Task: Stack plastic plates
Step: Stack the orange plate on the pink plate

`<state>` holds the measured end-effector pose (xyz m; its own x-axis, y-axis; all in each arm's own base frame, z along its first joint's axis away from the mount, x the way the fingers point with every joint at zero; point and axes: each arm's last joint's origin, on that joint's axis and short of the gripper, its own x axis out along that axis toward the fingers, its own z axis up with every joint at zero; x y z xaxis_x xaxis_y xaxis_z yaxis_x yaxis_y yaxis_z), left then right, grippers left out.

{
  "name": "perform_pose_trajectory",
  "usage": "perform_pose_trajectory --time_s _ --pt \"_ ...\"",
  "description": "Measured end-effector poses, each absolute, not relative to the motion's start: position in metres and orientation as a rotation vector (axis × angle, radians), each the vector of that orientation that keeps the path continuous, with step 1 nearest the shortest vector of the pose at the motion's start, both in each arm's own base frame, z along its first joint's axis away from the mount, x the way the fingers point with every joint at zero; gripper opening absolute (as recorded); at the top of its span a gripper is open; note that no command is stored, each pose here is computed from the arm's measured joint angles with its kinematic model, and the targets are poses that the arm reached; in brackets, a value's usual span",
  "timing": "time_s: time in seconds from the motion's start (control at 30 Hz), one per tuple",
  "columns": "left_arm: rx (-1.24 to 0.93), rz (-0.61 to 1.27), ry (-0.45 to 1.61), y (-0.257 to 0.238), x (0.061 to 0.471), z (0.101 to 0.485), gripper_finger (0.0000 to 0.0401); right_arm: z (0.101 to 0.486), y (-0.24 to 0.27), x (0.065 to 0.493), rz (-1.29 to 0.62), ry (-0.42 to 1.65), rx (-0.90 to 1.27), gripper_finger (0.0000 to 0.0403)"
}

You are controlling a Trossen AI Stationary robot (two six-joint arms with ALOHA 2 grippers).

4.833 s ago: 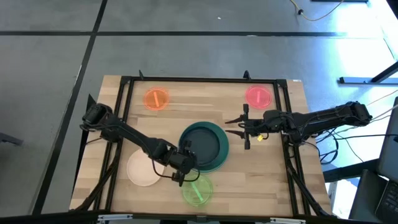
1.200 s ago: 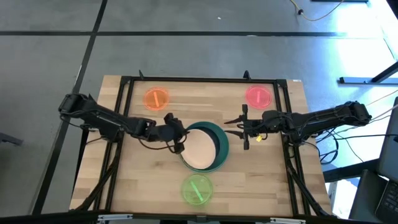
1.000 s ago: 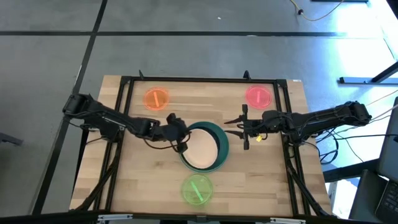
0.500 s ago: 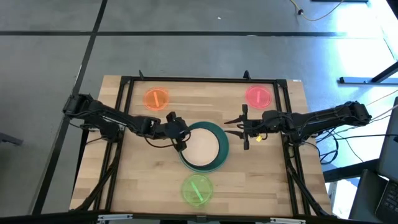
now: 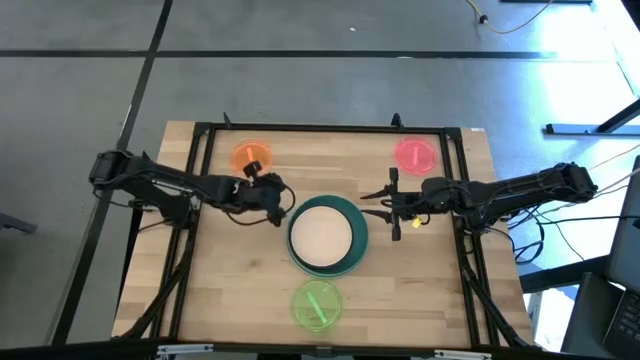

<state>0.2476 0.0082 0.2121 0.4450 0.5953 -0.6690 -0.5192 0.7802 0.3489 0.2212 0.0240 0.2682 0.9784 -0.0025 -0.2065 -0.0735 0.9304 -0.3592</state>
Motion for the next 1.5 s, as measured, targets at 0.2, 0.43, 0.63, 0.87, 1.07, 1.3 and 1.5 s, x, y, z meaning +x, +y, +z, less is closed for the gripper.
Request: perform_pose_trajectory --time_s 0.2,0.43,0.63,0.87,1.07,1.3,1.5 --pt "0.172 0.689 1.023 0.029 0.242 0.203 0.0091 0.268 0.024 0.221 0.037 0.206 -0.376 0.0138" --pt "0.163 0.567 1.113 0.049 0.238 0.199 0.0091 0.268 0.024 0.221 0.041 0.212 -0.402 0.0138" --pt "0.176 0.544 1.21 0.064 0.224 0.181 0.0091 0.268 0.024 0.221 0.041 0.212 -0.402 0.0138" --pt "0.135 0.6 1.261 0.077 0.208 0.162 0.0091 0.268 0.024 0.221 0.041 0.212 -0.402 0.0138" --pt "0.101 0.649 1.244 0.087 0.198 0.149 0.0091 0.268 0.024 0.221 0.041 0.212 -0.402 0.0138" --pt "0.103 0.629 1.245 0.093 0.188 0.135 0.0091 0.268 0.024 0.221 0.04 0.211 -0.401 0.0138" --pt "0.118 0.65 1.229 0.098 0.182 0.128 0.0091 0.268 0.024 0.221 0.04 0.211 -0.401 0.0138"
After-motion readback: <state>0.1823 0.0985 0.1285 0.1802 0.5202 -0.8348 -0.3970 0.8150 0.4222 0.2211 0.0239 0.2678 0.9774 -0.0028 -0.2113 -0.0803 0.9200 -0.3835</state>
